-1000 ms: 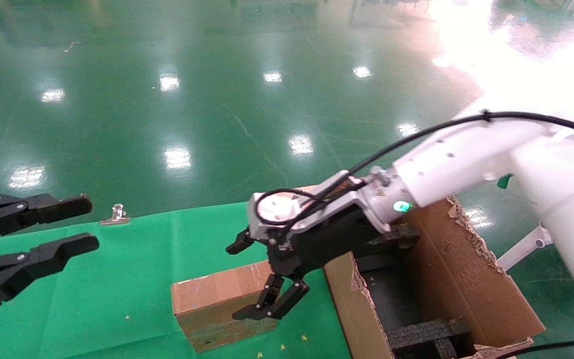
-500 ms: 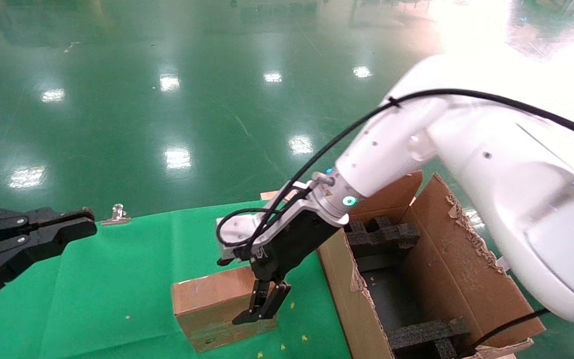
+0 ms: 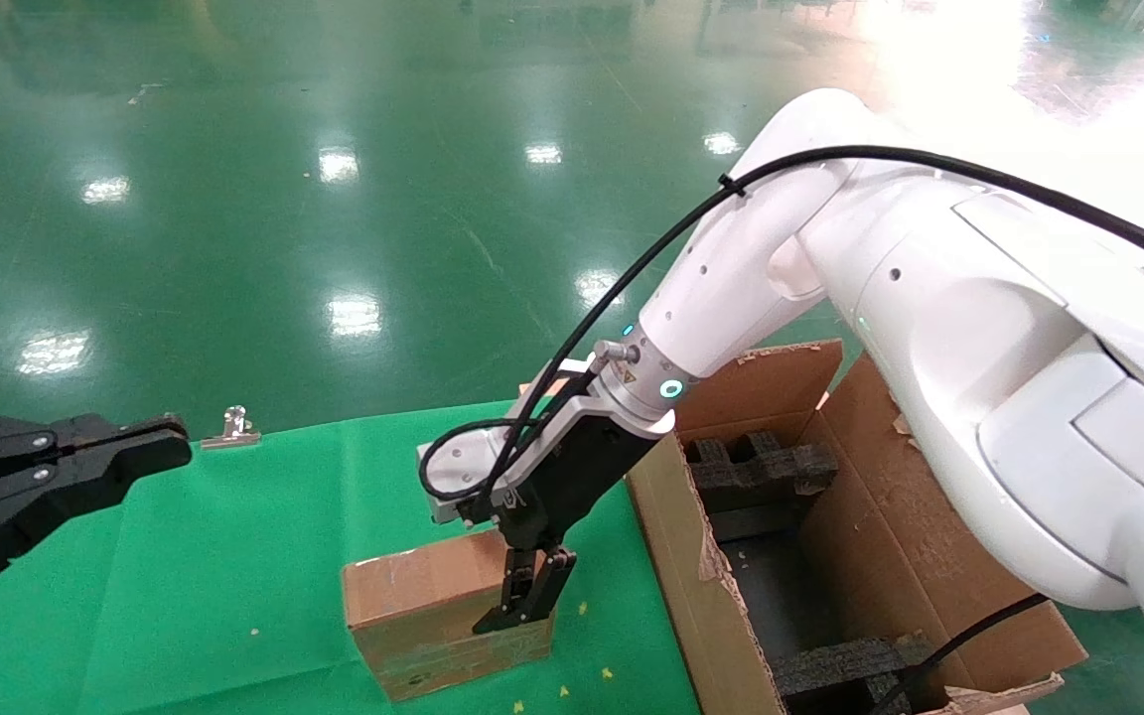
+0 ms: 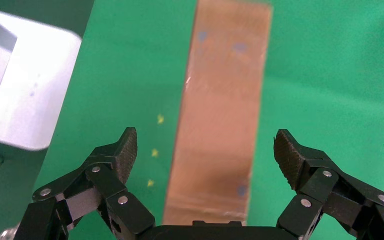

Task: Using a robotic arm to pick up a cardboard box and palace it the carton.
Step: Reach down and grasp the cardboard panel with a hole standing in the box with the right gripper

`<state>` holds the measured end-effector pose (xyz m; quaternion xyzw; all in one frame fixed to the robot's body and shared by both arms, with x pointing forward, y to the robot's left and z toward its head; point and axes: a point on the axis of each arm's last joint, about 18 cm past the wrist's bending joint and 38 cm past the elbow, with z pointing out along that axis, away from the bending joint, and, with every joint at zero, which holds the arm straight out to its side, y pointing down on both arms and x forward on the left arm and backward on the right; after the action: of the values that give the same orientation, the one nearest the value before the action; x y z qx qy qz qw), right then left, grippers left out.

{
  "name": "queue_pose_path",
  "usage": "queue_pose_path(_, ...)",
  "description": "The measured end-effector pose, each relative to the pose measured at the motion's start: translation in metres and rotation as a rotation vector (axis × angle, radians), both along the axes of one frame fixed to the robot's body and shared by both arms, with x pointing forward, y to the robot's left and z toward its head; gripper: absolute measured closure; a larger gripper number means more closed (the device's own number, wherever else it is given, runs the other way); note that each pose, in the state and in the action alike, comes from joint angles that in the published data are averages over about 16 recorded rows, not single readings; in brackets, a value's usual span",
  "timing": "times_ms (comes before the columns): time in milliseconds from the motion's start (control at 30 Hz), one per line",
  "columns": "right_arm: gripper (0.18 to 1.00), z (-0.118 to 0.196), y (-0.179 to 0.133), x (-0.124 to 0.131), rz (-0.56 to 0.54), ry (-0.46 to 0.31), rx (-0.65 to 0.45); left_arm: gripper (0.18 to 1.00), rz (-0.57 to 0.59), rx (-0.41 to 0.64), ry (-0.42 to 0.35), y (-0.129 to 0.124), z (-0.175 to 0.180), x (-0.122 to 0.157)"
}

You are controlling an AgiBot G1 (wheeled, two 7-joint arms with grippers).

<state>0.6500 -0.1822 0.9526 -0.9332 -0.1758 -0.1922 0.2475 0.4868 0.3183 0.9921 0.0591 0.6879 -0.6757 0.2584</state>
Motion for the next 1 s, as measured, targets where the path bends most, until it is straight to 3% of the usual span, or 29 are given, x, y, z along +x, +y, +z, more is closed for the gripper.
queue_pose_path(433,0.233,0.0018,0.0012,0.0006,0.006,-0.004,0.01,0.892,0.0,0.0,0.0,0.0001,0.0,0.0)
queue_pose_path(733,0.364,0.0009,0.0011,0.0002,0.007,-0.003,0.009,0.715,0.0,0.0,0.0,0.0001,0.0,0.0)
queue_pose_path(1000,0.542,0.0006,0.001,0.0002,0.007,-0.003,0.01,0.515,0.0,0.0,0.0,0.0001,0.0,0.0)
